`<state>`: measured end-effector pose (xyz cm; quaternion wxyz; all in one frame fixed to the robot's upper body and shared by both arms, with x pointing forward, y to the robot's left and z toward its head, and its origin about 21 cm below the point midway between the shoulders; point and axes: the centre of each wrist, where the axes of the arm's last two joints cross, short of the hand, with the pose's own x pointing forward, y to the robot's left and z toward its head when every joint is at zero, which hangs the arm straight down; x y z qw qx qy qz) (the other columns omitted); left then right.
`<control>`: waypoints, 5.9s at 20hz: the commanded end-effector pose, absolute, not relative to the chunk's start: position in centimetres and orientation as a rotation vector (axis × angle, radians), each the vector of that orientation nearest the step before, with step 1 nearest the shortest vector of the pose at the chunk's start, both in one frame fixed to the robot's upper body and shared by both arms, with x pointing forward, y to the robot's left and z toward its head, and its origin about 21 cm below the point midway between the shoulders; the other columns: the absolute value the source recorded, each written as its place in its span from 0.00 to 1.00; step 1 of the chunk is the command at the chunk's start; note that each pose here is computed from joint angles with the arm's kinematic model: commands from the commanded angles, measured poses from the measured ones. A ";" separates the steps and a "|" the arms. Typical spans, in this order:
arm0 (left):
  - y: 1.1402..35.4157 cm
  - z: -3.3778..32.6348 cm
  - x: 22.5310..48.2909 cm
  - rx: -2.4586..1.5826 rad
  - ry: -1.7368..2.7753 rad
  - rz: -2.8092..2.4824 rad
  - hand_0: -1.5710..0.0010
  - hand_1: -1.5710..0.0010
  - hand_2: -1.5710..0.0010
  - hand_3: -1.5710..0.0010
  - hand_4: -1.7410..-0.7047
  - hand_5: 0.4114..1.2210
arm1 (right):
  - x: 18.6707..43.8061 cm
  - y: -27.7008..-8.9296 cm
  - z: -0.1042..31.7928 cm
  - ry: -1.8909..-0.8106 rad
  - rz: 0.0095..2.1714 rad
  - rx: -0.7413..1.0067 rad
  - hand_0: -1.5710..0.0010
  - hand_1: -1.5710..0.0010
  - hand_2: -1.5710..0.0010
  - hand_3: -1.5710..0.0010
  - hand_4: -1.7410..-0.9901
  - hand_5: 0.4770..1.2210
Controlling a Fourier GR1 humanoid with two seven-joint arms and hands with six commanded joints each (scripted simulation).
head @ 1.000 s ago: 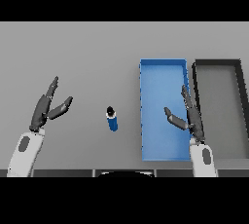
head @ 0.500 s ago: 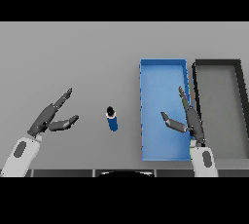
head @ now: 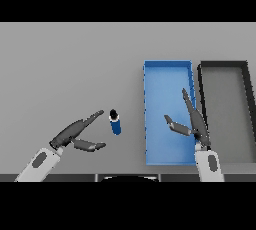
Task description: Pick up the blue pipe and place it into the blue bin.
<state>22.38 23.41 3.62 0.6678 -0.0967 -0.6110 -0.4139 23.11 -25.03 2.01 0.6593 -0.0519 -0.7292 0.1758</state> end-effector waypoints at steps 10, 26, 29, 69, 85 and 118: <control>18.0 0.3 24.3 -0.284 -1.419 -0.868 1.00 1.00 1.00 1.00 0.59 0.10 | 23.0 -25.3 1.6 -1.648 0.362 -0.114 1.00 1.00 1.00 1.00 0.71 0.10; 13.0 -2.5 25.4 -0.471 -1.468 -0.669 0.47 0.38 0.32 0.35 0.23 0.72 | 22.7 -25.5 1.5 -1.634 0.374 -0.127 1.00 1.00 1.00 1.00 0.74 0.11; 12.6 -2.4 24.7 -0.491 -1.477 -0.685 0.24 0.19 0.17 0.20 0.12 0.86 | 22.6 -25.2 1.5 -1.638 0.372 -0.138 1.00 1.00 1.00 1.00 0.75 0.11; 9.3 4.3 25.0 -0.585 -1.698 -0.787 0.00 0.00 0.00 0.00 0.26 1.00 | 16.6 -24.1 8.2 -1.781 0.390 0.012 1.00 1.00 1.00 1.00 0.74 0.10; 9.0 4.7 25.7 -0.605 -1.698 -0.812 0.00 0.00 0.00 0.00 0.26 1.00 | 21.6 -16.9 14.6 -1.754 0.853 0.310 1.00 1.00 1.00 1.00 0.73 0.05; 9.5 4.3 26.3 -0.610 -1.677 -0.916 0.69 0.71 0.72 0.78 0.54 0.91 | 23.8 -11.5 15.7 -1.772 0.826 0.494 0.00 0.00 0.00 0.00 0.32 0.99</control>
